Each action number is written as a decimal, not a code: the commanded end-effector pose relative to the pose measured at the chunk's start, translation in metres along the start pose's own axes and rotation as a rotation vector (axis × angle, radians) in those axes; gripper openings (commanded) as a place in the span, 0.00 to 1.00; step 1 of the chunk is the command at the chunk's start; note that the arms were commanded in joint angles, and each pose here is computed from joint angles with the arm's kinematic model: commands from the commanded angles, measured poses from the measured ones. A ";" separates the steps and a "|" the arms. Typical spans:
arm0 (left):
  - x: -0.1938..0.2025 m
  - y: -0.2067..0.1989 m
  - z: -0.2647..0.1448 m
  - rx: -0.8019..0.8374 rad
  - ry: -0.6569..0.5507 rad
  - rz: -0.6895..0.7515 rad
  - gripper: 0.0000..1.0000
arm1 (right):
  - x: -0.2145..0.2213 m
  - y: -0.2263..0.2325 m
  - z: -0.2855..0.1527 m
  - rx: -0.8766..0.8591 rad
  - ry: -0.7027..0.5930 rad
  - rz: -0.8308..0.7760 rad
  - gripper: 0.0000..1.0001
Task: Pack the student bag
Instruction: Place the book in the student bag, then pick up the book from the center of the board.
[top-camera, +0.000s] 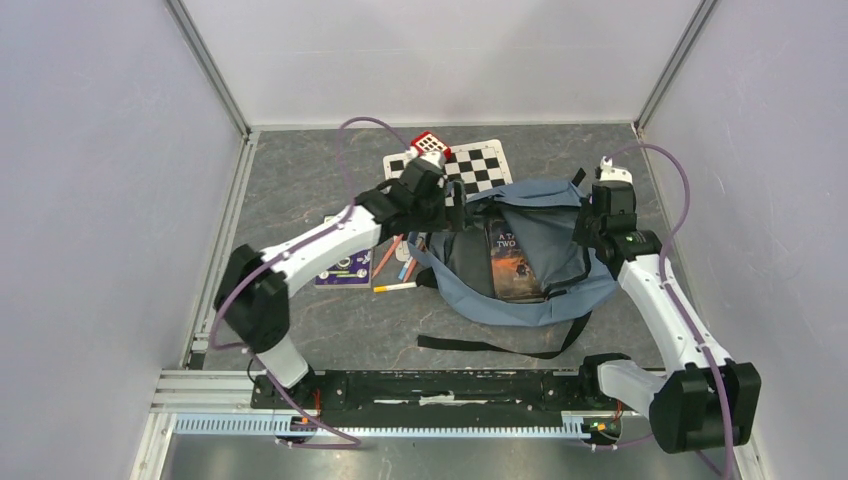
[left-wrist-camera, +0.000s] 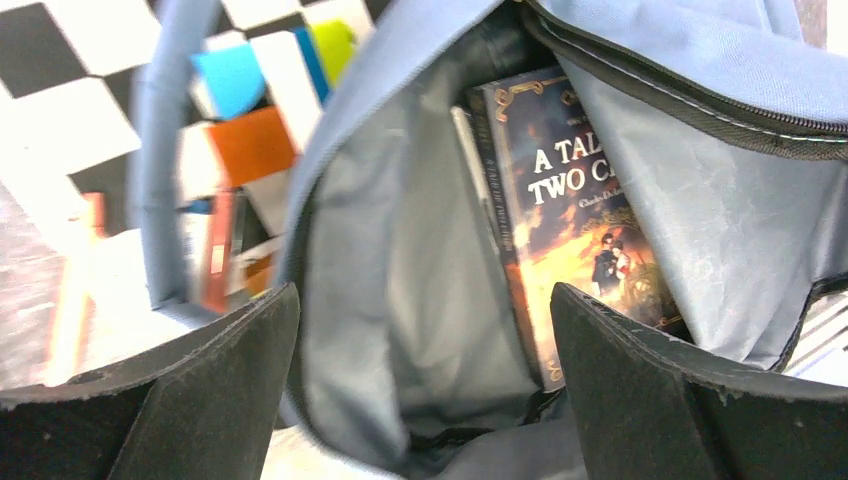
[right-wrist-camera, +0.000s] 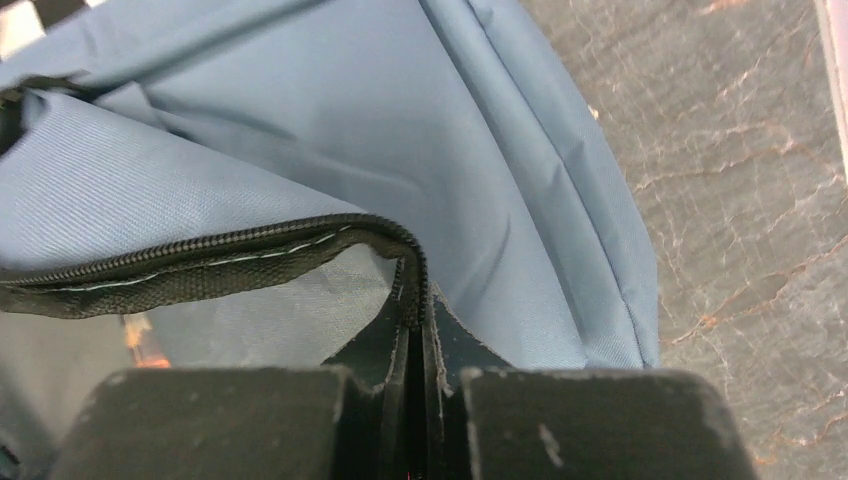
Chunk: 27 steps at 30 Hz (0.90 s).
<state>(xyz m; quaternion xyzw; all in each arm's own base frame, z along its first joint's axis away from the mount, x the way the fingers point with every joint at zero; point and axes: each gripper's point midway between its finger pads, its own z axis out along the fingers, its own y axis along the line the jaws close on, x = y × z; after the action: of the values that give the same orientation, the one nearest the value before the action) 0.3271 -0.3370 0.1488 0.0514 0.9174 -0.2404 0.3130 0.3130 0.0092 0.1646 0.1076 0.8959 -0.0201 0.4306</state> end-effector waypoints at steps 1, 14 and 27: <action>-0.026 0.033 -0.042 -0.037 -0.096 0.077 1.00 | 0.014 -0.014 0.012 0.021 0.063 -0.023 0.09; 0.002 0.203 -0.053 -0.525 0.083 0.091 1.00 | -0.005 -0.017 0.003 0.005 0.039 -0.023 0.92; 0.021 0.248 -0.017 -0.710 0.243 0.205 1.00 | -0.015 -0.012 -0.007 -0.024 -0.002 0.003 0.98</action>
<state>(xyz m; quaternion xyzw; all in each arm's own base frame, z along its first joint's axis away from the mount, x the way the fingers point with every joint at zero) 0.3431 -0.1153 0.0326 0.0373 0.9729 0.1074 0.2014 0.3058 -0.0053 0.1530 0.1020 0.9115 -0.0184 0.3981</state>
